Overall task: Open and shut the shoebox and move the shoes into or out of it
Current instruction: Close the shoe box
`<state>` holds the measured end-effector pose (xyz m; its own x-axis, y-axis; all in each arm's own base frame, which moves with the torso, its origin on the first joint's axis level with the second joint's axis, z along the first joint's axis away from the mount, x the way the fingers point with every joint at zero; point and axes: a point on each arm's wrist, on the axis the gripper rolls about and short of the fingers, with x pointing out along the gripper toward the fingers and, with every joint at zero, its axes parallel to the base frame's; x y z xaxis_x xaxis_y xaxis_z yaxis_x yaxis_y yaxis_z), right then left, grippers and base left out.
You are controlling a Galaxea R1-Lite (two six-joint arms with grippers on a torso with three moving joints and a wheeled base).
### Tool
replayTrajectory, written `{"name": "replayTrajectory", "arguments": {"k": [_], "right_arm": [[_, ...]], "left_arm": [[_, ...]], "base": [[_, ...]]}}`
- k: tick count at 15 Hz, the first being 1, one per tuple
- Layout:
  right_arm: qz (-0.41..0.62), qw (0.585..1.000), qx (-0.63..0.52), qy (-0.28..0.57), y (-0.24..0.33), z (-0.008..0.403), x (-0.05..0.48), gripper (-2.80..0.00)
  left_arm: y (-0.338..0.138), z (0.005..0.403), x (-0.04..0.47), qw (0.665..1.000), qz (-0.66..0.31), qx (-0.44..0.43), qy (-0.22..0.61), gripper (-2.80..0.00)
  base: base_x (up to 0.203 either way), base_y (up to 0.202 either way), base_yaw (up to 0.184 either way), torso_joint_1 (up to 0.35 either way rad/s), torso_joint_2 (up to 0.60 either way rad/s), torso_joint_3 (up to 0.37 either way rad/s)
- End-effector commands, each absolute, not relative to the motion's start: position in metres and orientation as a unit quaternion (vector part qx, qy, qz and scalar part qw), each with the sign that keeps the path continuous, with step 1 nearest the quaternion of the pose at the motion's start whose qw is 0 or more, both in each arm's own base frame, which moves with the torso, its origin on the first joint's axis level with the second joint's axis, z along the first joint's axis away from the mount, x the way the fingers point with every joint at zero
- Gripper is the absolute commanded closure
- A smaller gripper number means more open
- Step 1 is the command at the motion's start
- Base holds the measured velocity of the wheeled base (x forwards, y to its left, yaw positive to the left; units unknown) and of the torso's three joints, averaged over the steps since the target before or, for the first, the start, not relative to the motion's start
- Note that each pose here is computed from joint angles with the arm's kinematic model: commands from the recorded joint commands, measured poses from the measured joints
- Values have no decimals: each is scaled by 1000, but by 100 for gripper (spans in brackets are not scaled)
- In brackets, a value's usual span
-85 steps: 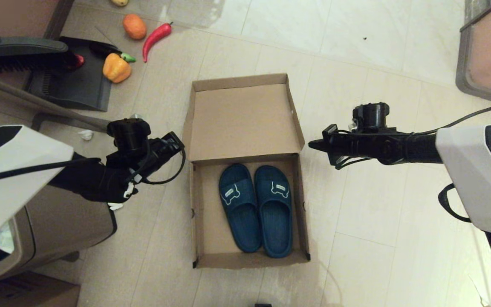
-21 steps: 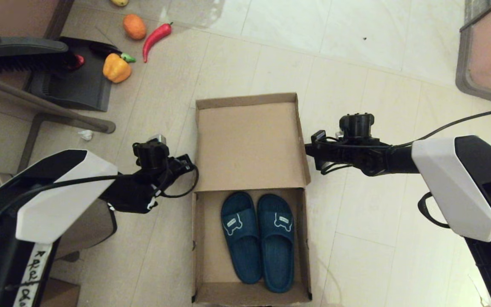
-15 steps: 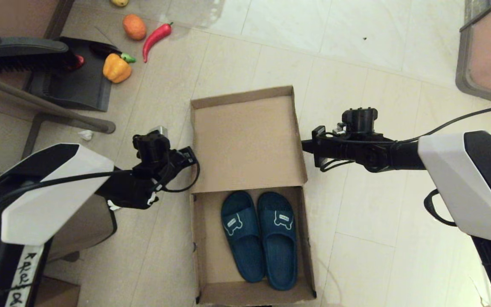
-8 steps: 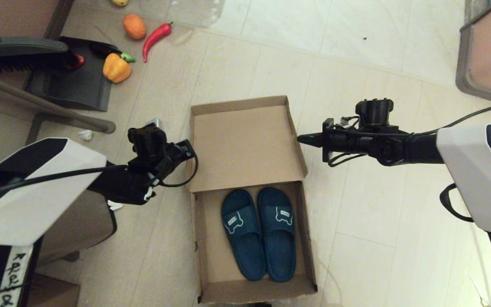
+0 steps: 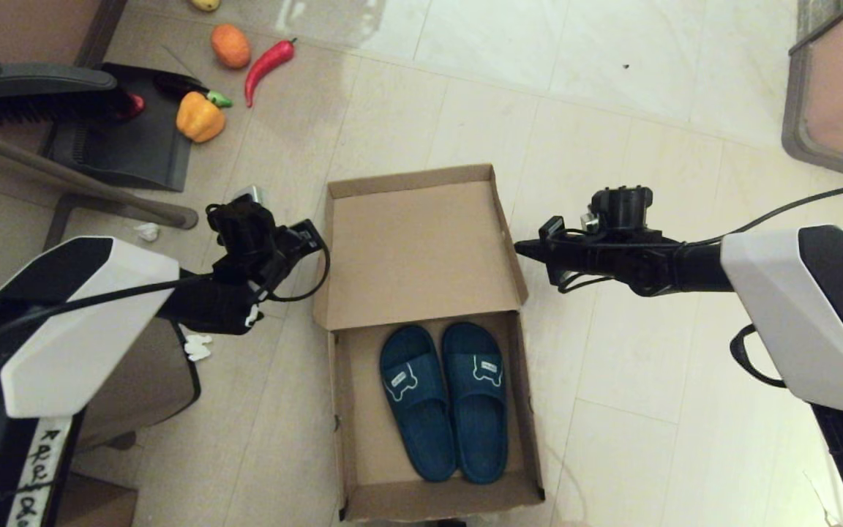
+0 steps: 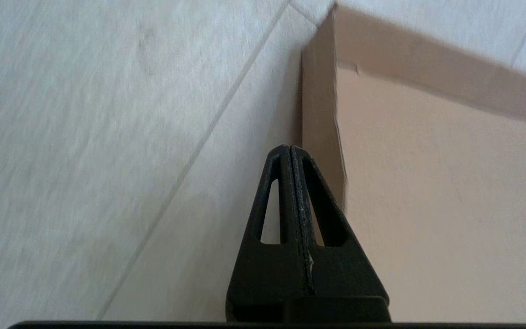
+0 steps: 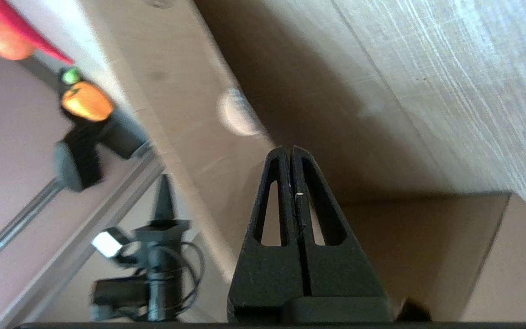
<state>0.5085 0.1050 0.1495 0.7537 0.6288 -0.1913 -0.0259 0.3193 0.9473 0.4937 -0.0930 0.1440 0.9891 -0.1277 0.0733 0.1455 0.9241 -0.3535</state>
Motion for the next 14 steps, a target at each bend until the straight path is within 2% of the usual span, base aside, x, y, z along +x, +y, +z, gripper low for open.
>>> {"name": "replayTrajectory", "arguments": {"k": [1, 6, 11, 14], "right_arm": [[207, 761, 543, 289, 118, 129, 513, 0], [211, 759, 542, 294, 134, 116, 514, 0], [220, 755, 545, 292, 133, 123, 513, 0], [238, 736, 564, 287, 123, 137, 512, 0]], "left_arm": [[-95, 127, 507, 980, -69, -183, -23, 0], [-117, 99, 516, 979, -82, -188, 10, 0], [-140, 103, 514, 972, -103, -211, 17, 0], [-144, 118, 510, 971, -111, -214, 4, 0]], "base": [[0, 0, 0, 0, 0, 0], [0, 0, 0, 0, 0, 0], [0, 0, 0, 0, 0, 0], [0, 0, 0, 0, 0, 0]]}}
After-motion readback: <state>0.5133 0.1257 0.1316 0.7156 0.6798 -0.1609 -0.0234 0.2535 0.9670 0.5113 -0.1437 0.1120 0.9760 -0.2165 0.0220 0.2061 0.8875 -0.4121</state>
